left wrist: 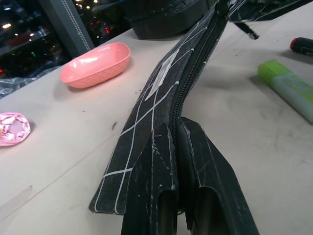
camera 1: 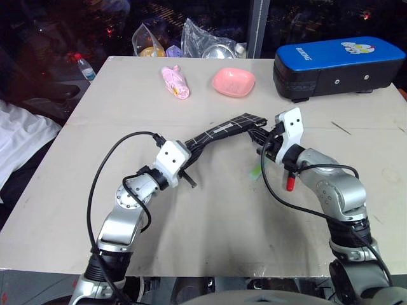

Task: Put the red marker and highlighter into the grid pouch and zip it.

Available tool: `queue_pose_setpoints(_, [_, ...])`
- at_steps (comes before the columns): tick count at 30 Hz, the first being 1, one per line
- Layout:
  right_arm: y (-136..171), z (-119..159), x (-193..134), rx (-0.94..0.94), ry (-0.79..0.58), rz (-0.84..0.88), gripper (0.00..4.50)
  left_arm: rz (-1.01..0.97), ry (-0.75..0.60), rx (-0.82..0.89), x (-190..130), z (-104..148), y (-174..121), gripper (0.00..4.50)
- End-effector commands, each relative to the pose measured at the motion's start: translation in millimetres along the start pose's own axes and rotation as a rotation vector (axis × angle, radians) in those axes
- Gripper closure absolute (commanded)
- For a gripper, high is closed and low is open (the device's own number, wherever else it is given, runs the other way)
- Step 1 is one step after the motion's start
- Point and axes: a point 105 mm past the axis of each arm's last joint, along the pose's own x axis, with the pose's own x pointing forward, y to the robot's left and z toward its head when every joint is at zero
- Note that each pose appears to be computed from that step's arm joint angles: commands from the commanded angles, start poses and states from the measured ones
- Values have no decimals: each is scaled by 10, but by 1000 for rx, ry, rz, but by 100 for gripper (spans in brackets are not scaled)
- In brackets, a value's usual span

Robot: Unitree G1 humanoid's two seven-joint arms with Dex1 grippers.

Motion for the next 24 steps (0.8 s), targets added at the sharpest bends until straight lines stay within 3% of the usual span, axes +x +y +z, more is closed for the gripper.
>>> queue_pose_setpoints(1, [2,110,-18,-21,-44,-2,450,25,-58,25,-18,161,60,360])
queue_pose_setpoints(7, [-7,100,-34,-21,-42,-6,450,44,-55,19,-31,152,72,142])
queue_pose_setpoints(16, [-28,99,-67,-23,-35,-15,450,73,-23,-35,-396,57,226,142])
queue_pose_setpoints(24, [17,115,-31,-22,-33,5,450,-100,-14,-12,-359,-203,217,142])
